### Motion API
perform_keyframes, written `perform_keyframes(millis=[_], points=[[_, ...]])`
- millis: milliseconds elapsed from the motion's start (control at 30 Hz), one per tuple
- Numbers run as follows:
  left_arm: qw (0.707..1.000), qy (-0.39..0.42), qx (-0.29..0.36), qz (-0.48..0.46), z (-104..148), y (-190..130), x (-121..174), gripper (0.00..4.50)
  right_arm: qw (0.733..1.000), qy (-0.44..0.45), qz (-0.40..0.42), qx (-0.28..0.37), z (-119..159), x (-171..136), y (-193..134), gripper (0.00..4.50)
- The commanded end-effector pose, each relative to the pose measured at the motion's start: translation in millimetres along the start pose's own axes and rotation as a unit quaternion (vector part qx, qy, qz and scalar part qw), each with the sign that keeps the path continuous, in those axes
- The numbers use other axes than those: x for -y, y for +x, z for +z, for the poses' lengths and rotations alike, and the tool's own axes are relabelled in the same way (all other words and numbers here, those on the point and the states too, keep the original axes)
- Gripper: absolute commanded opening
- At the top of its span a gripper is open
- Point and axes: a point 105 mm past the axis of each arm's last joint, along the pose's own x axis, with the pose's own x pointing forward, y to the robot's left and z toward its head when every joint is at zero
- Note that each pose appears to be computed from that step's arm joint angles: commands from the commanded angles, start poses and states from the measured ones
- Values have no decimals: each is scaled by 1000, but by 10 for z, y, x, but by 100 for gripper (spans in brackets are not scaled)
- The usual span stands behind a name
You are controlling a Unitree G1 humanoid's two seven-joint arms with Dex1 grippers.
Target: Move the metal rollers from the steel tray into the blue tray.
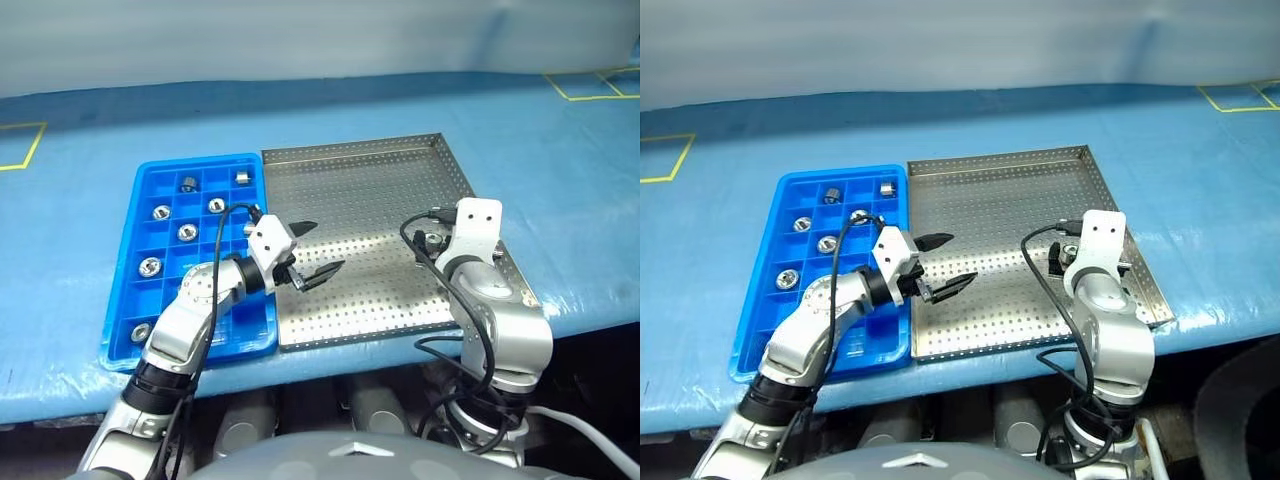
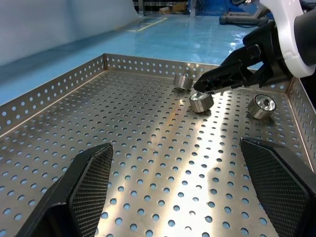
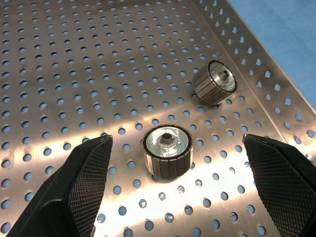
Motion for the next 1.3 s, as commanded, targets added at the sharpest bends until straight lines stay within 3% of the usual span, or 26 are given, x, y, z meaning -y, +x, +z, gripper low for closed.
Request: perform_keyframes(millis=[33,233,733,833,1033,1167,1300], points=[[1000,4,7,-10,26,13,77,449,1000,-3,21,18,70,-75,26,450],[1000,-4,3,-1,18,-24,92,449,999,-19,39,15,88,-192,170,450],[1000,-6,-3,1,33,-77,112,449,998,-34,-46,-26,-50,89,349,450],[1000,-6,-3,0,35,-79,116,450,998,-28,-50,-30,-75,100,361,389],[1000,-5,-5,-1,33,-88,114,450,998,-27,-46,-27,-44,59,338,195],[1000,-3,-4,-5,47,-108,112,450,999,-31,-23,-16,41,-40,283,190],[999,12,17,29,164,-187,-9,450,996,-39,59,47,342,-426,140,190]])
